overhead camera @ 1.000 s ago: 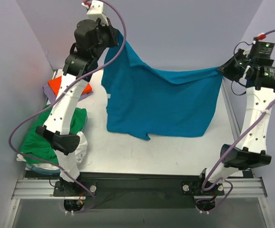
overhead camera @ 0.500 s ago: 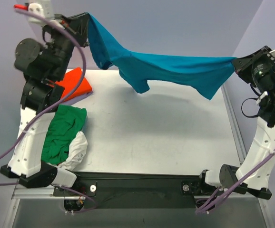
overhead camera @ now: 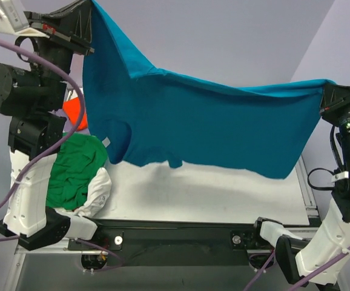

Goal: Fold and stack the t-shirts
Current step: Flatten out the tshirt

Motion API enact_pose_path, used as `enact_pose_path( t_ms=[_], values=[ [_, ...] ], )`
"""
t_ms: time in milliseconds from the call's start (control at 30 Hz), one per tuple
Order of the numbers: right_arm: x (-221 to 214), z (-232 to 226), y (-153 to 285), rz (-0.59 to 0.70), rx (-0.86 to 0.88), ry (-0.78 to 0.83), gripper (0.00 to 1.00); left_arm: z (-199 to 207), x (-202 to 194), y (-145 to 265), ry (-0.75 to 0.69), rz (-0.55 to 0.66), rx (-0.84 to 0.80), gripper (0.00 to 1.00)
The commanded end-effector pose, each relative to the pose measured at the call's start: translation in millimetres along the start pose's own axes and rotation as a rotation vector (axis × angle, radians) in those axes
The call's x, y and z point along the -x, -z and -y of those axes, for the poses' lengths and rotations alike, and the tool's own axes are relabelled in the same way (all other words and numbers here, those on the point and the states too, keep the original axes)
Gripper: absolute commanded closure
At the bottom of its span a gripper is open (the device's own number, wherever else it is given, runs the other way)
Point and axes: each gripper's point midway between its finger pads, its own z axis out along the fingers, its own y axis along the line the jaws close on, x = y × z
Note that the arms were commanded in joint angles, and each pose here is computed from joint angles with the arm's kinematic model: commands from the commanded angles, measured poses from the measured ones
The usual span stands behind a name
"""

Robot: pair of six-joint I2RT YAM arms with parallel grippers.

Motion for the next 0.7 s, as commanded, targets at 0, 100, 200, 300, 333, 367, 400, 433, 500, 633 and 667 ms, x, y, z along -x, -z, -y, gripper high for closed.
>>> enact_pose_path(
  t_ms=[0,100,200,300,333,367,400,433,500,633,667],
  values=[
    [-28,26,-53,-0.076,-0.091,0.029,1.00,3,-22,-25,-0.031,-0.001,-0.035,1.00],
    [-69,52,-91,-0.188,-0.170,0.057,1.00,-14,-92,-48,-0.080,-0.121,-0.007,1.00],
    [-125,89,-125,-0.324,-0.263,0.106,1.00,-45,-185,-62,-0.125,-0.276,0.050,1.00],
    [-184,126,-150,-0.432,-0.363,0.115,1.00,-86,-277,-65,-0.127,-0.431,0.114,1.00],
    [-202,140,-158,-0.468,-0.413,0.118,1.00,-106,-326,-63,-0.132,-0.511,0.143,1.00],
    [-215,147,-162,-0.496,-0.435,0.118,1.00,-116,-349,-62,-0.130,-0.553,0.155,1.00],
    [-235,157,-164,-0.539,-0.466,0.113,1.00,-127,-380,-53,-0.126,-0.630,0.172,0.96],
    [-254,169,-170,-0.581,-0.507,0.118,1.00,-142,-418,-52,-0.121,-0.688,0.186,0.73],
    [-279,186,-174,-0.632,-0.563,0.120,0.90,-160,-468,-34,-0.096,-0.817,0.226,0.53],
    [-334,212,-178,-0.767,-0.625,0.114,0.34,-182,-529,-3,-0.042,-0.987,0.305,0.35],
    [-340,212,-179,-0.785,-0.614,0.106,0.31,-181,-535,10,-0.036,-1.033,0.317,0.33]
  ],
)
